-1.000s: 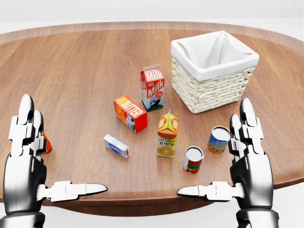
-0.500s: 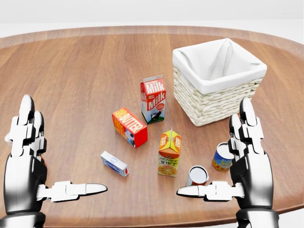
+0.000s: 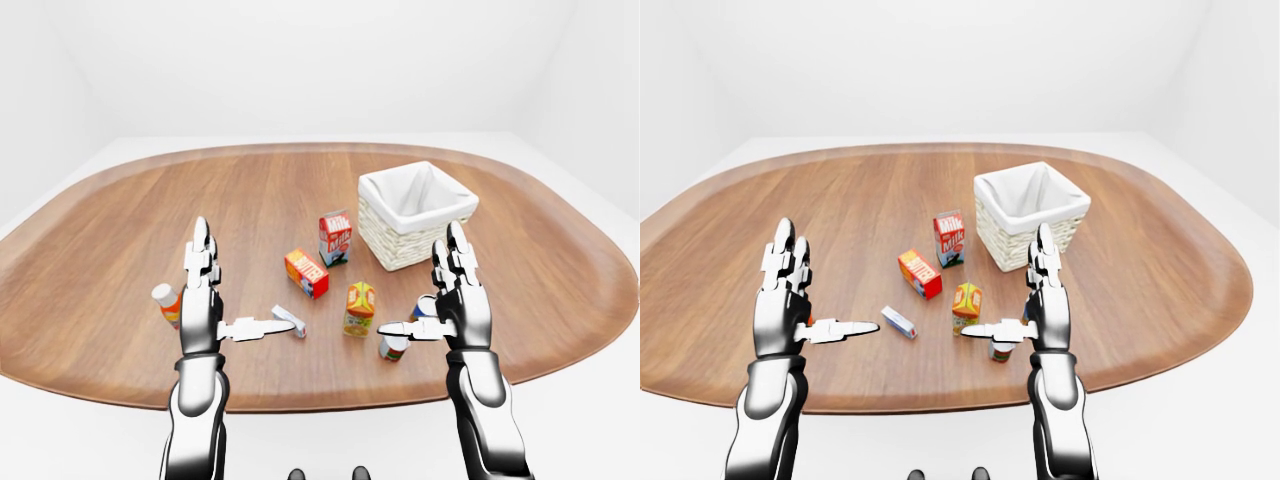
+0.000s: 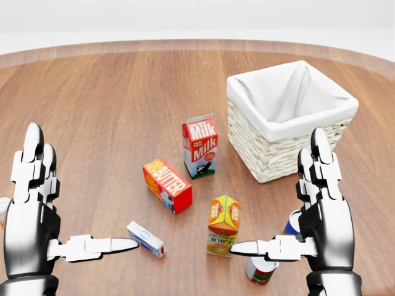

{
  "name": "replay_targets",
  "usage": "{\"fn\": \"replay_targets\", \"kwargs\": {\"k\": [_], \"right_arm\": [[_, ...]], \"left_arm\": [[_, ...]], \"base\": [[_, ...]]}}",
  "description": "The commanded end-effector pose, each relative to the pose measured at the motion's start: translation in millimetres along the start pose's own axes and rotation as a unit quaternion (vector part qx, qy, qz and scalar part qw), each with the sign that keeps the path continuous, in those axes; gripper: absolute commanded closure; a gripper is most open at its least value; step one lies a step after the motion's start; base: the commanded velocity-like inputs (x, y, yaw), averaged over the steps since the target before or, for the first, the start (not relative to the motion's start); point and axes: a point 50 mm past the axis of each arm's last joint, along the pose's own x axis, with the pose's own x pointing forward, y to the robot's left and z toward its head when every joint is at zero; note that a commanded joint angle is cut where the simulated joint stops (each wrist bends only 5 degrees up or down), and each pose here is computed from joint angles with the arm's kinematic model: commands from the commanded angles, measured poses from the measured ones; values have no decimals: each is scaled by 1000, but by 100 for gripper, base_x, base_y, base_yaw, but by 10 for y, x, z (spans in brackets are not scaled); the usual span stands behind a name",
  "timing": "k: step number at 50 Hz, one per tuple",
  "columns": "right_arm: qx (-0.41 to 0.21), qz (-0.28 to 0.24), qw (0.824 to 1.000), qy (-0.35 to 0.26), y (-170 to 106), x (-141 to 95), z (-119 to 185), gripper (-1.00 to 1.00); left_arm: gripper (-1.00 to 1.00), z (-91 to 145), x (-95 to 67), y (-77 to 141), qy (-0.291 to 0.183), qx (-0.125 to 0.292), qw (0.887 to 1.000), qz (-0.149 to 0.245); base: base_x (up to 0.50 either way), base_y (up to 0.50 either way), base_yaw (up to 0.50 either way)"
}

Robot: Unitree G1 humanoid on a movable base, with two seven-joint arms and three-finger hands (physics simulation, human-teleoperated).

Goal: Pick up the alphabet soup and the tomato sauce, and put them in the basket.

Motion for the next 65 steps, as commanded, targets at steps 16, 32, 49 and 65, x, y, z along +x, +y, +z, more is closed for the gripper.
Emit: {"fn": "replay_targets", "kwargs": {"k": [16,32,49,65], "right_arm": [[0,1,1000,0,1,2,0,-100],[-1,3,1000,4,7,0,-21,-100],[-1,4,1000,5,8,-9,-19,-100],[2,5,1000,2,8,-9,-7,-100]], "left_arm": [[-100,-5,2,-2,1,0,1000,0],[-100,-12,3,-8,2,0,1000,-3],[-100,-7,-2,-11,2,0,1000,-4],[-100,-3,-2,-12,1,0,1000,-5]], "base": [[21,0,0],[21,0,0],[21,0,0],[16,0,0]]}}
